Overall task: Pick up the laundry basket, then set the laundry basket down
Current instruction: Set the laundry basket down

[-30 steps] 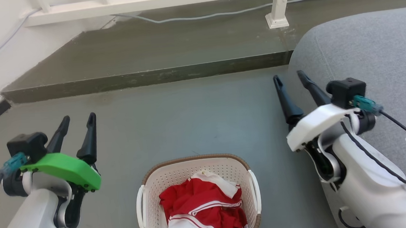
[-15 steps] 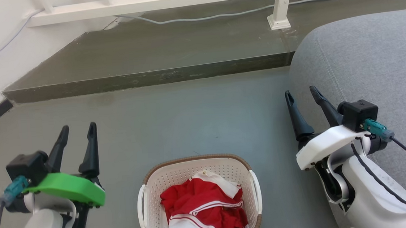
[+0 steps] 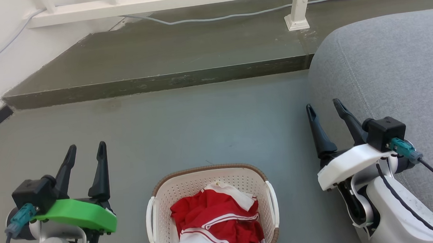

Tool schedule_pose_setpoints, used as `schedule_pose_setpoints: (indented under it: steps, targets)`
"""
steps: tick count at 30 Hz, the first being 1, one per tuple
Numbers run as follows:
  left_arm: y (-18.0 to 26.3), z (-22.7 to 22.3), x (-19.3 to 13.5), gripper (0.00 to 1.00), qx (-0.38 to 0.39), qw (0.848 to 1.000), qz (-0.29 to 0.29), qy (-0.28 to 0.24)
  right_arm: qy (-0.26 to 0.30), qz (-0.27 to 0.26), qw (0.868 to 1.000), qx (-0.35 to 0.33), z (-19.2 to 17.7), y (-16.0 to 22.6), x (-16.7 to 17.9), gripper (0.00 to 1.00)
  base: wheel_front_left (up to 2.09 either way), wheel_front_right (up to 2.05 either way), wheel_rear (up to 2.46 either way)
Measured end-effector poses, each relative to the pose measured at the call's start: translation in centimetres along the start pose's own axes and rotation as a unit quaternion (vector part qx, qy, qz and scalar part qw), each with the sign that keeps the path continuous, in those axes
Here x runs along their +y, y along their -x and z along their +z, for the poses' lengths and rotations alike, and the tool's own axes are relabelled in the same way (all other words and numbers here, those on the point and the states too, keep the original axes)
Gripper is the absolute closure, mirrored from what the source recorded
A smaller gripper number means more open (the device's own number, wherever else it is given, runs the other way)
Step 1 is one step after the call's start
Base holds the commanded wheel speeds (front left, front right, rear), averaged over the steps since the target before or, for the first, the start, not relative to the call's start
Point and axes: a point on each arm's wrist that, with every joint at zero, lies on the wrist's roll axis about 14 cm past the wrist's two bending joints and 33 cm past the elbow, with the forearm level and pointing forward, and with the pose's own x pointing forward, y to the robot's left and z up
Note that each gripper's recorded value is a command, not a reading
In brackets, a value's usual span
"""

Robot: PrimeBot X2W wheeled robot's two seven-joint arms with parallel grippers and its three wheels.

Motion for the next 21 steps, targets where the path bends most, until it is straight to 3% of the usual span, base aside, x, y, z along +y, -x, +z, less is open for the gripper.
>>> schedule_pose_setpoints:
  steps: [21]
  targets:
    - [1.1,-0.5,-0.2,0.0,-0.003,1.0,0.004,0.01,0.002,-0.008,1.0,-0.003,-0.1,0.7,0.0,0.0,0.0,0.0,0.0]
